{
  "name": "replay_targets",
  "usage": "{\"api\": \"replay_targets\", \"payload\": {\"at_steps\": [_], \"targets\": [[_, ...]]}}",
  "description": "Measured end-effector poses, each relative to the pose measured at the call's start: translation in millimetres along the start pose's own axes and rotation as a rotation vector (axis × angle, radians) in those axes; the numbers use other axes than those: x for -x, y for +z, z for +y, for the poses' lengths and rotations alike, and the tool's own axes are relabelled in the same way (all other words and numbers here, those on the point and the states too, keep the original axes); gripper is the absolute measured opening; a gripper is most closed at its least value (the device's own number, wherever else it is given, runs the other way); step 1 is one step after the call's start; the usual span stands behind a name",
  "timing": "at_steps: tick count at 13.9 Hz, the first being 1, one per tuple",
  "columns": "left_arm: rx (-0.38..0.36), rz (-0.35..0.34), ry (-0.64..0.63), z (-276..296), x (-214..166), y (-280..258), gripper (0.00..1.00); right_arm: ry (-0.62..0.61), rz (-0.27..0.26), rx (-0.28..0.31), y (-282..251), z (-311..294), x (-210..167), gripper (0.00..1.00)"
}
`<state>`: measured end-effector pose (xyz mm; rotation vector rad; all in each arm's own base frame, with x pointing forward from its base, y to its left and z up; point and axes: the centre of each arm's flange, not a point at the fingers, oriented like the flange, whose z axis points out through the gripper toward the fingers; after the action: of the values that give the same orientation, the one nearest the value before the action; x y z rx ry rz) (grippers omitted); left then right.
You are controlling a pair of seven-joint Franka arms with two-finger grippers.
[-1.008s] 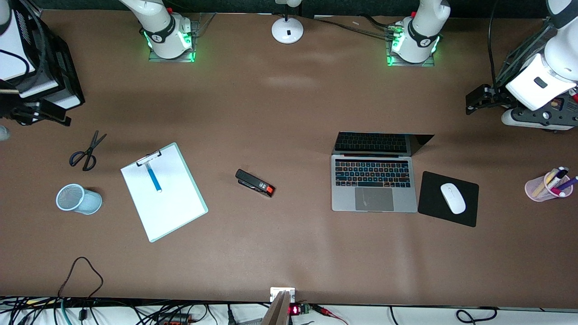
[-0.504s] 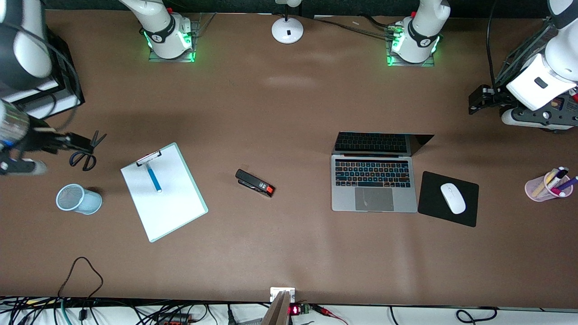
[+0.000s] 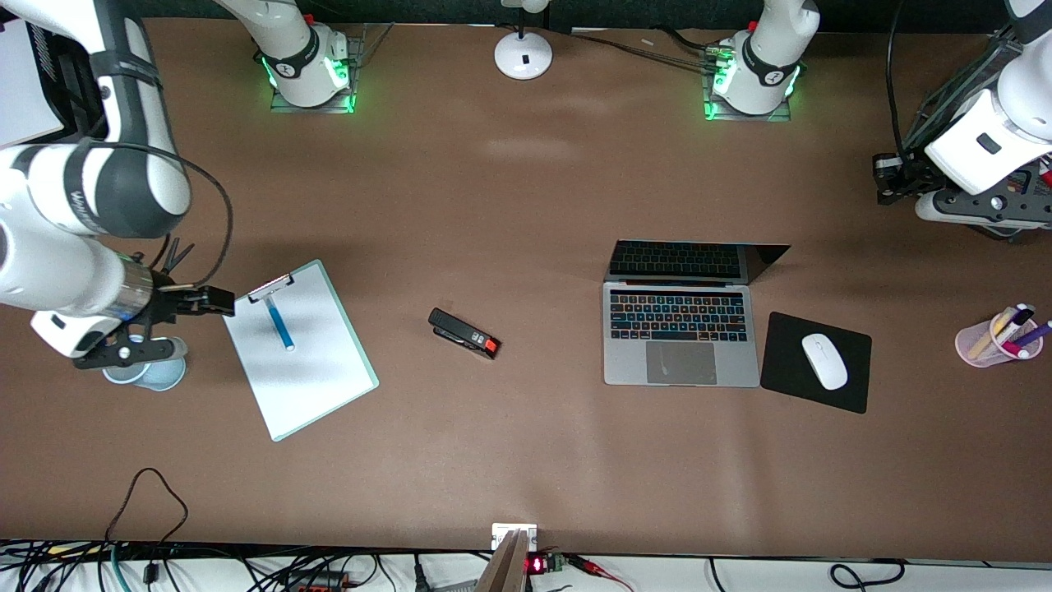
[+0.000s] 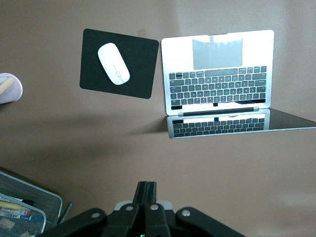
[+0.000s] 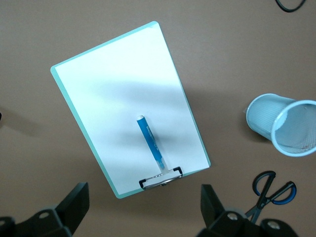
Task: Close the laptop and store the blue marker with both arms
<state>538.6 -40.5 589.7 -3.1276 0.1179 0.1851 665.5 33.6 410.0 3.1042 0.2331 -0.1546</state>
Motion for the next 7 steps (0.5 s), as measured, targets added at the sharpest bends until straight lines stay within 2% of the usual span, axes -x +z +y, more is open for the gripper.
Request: {"api": "replay_targets", "payload": {"at_steps": [4,7], "targets": [[-0.002,-0.117,0.023,10.5,7.5,10.0,0.01,-0.052,-0.005,0.008,33.2,0.3,-12.1,1.00],[-0.008,-0.143,0.061,30.6,0.7,13.6,0.01,-0.142,-0.004,0.014,74.5,0.9,-20.6,1.00]]}}
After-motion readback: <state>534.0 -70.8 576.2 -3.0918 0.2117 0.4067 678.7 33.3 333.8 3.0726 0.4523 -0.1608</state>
